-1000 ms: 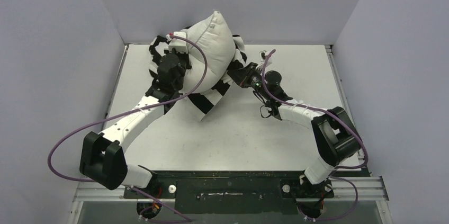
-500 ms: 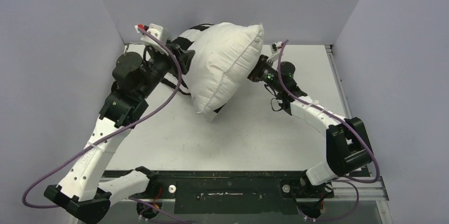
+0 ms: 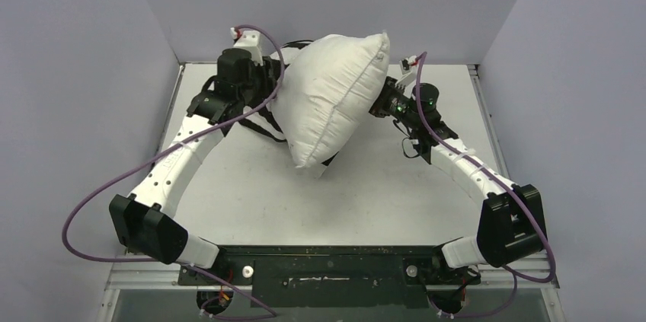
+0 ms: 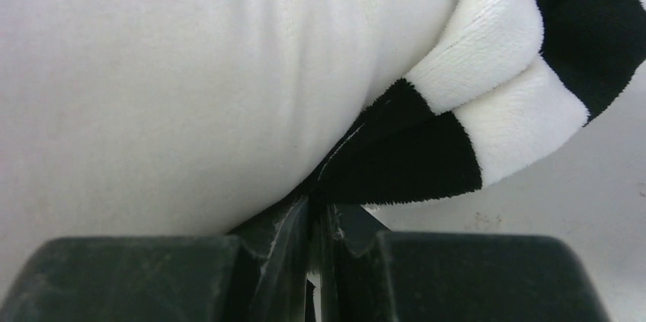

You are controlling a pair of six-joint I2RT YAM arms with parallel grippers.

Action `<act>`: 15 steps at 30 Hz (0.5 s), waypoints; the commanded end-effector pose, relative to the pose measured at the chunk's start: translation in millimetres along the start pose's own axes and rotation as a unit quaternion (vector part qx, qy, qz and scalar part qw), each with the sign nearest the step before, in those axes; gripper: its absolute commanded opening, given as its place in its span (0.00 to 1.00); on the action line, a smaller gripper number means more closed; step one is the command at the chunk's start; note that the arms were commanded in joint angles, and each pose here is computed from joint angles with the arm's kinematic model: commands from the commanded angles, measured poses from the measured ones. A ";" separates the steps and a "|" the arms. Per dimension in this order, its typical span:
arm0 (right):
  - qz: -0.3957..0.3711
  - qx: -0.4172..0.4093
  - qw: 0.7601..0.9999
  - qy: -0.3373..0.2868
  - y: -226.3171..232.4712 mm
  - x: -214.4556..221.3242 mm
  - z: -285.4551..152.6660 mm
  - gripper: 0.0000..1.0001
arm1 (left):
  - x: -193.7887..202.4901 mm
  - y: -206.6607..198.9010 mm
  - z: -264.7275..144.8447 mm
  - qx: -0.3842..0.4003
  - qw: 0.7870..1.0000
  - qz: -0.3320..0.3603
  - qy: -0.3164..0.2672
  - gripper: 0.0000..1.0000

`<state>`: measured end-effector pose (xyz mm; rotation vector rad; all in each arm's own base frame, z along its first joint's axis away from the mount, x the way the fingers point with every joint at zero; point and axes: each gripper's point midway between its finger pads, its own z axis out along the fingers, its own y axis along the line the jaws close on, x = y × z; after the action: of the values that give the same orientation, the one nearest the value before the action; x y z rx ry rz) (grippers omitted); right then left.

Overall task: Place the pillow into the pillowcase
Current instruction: Stuff the pillow into the pillowcase.

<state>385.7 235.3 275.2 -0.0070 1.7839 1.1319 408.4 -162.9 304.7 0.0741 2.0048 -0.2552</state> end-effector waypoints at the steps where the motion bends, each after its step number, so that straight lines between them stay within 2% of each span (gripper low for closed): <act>1: -0.068 -0.083 0.991 -0.077 55.9 -53.1 -18.2 0.00 | -37.1 23.9 -11.2 0.015 0.995 -0.078 -0.058 0.44; 5: -0.072 -0.071 0.993 -0.067 43.0 -47.1 -15.2 0.00 | -34.0 -3.2 -15.5 0.181 0.974 -0.126 -0.045 0.49; 6: -0.074 -0.070 0.993 -0.066 39.7 -46.1 -15.0 0.00 | -31.3 -5.2 -17.8 0.195 0.972 -0.126 -0.043 0.49; 10: -0.093 -0.072 0.991 -0.059 32.0 -43.0 -15.5 0.00 | -16.1 9.4 -8.7 0.162 0.980 -0.110 -0.033 0.50; 15: -0.093 -0.074 0.992 -0.047 25.6 -38.1 -13.4 0.00 | 1.4 -4.8 7.5 0.209 0.973 -0.102 -0.014 0.49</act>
<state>386.2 222.6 266.7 -0.0858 1.7885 1.0979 409.7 -147.8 285.2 0.0139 2.0022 -0.6864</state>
